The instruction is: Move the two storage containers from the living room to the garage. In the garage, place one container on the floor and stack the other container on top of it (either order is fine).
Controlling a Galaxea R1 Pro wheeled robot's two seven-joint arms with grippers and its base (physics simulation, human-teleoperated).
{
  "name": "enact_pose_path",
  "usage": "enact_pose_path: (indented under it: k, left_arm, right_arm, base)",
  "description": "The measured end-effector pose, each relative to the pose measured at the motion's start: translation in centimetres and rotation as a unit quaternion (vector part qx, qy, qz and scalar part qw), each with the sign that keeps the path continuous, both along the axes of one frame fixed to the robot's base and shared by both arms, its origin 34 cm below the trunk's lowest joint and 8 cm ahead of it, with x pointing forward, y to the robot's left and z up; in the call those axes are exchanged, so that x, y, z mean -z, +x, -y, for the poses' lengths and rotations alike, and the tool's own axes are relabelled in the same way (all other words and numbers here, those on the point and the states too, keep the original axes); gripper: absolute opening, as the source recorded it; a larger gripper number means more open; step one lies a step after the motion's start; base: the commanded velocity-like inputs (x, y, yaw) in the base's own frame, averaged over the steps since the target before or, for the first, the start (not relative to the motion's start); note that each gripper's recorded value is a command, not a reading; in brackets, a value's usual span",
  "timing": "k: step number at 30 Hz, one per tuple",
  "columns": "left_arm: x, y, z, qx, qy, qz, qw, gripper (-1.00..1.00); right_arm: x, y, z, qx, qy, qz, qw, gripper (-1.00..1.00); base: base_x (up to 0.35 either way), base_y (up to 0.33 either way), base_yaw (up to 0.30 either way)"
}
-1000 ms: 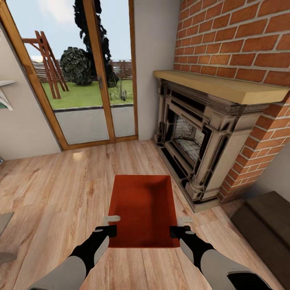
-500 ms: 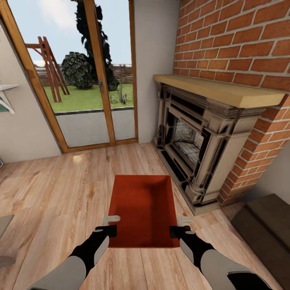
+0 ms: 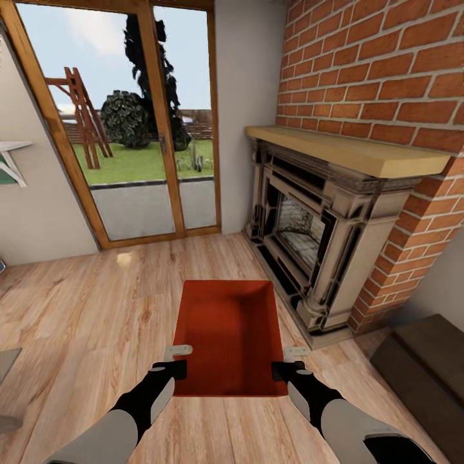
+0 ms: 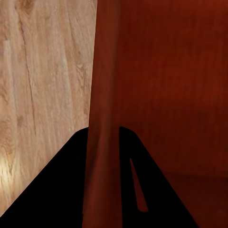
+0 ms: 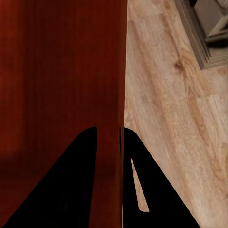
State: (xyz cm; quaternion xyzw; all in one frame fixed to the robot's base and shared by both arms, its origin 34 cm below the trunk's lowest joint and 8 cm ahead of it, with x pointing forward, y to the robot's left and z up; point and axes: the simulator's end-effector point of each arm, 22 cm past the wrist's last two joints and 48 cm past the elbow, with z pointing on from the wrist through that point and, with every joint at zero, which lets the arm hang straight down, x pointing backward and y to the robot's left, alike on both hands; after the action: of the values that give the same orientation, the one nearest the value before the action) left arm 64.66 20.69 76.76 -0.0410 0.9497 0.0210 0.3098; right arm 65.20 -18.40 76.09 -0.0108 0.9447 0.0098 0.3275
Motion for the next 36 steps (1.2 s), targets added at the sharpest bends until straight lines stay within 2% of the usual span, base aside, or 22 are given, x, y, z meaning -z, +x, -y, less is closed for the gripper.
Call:
enact_pose_path:
  k: [36]
  left_arm:
    - [-3.1,1.3,0.0,0.0,0.0,0.029,0.9996,-1.0]
  right_arm:
    - [-3.2,1.3,0.0,0.0,0.0,0.029,0.9996,-1.0]
  base:
    - [0.0,0.0,0.0]
